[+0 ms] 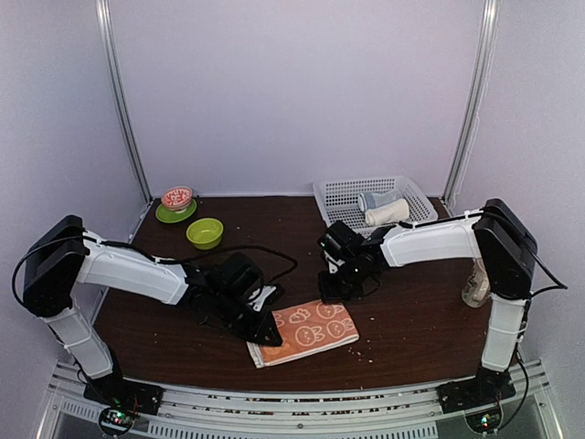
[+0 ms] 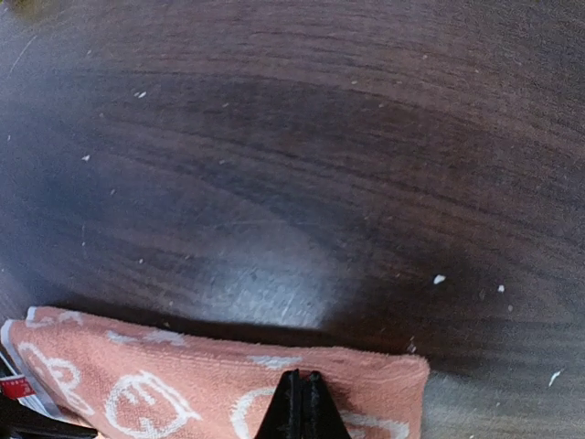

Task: Roll the towels
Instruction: Smooth out the towel at the center of the board.

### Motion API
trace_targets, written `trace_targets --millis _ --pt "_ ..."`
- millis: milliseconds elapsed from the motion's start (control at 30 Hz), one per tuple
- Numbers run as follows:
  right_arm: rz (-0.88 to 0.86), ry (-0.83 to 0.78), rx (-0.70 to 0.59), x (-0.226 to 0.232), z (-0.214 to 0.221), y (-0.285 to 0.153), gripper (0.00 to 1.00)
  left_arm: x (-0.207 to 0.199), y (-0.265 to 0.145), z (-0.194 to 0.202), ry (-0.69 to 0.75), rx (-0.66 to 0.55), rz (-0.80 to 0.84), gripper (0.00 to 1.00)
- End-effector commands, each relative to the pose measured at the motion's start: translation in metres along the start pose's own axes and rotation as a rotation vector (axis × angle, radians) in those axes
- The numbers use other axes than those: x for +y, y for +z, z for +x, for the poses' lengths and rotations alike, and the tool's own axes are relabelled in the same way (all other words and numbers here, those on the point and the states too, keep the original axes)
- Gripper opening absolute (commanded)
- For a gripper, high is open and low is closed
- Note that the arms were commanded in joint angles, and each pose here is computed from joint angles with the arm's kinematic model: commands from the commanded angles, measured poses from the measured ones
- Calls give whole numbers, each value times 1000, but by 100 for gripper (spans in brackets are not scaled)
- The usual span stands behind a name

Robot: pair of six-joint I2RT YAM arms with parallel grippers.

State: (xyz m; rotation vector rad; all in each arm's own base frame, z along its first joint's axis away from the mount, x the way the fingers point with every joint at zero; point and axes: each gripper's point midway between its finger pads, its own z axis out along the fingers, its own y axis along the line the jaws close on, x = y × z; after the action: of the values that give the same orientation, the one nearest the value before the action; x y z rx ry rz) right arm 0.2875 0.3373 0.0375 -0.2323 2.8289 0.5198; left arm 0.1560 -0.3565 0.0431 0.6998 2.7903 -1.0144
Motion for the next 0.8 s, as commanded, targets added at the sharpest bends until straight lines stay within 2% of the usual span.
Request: trace_targets --millis 0,100,233,333,400,467,567,700,767 --pt "-20 115 8 -17 -9 12 4 4 12 15 0 30 21 19" --pt "-29 187 12 -31 -11 20 5 13 16 27 -11 53 5 18" --pt "-44 182 23 -30 -12 19 8 24 21 41 -27 85 -16 18" --pt "-93 146 -21 -16 -23 -4 17 21 18 40 -19 81 -9 21" --pt "-121 121 -72 -6 -30 -29 22 13 11 32 2 62 -5 28" --pt "-144 96 -112 2 -30 -53 27 -1 0 19 31 30 2 43" --pt "-176 62 -127 12 -15 -74 28 -26 -16 -5 78 -23 37 53" --pt "-197 43 -78 19 25 -71 25 -55 -30 -37 133 -86 75 56" --pt "-205 46 -49 18 45 -62 23 -55 -29 -47 133 -104 57 55"
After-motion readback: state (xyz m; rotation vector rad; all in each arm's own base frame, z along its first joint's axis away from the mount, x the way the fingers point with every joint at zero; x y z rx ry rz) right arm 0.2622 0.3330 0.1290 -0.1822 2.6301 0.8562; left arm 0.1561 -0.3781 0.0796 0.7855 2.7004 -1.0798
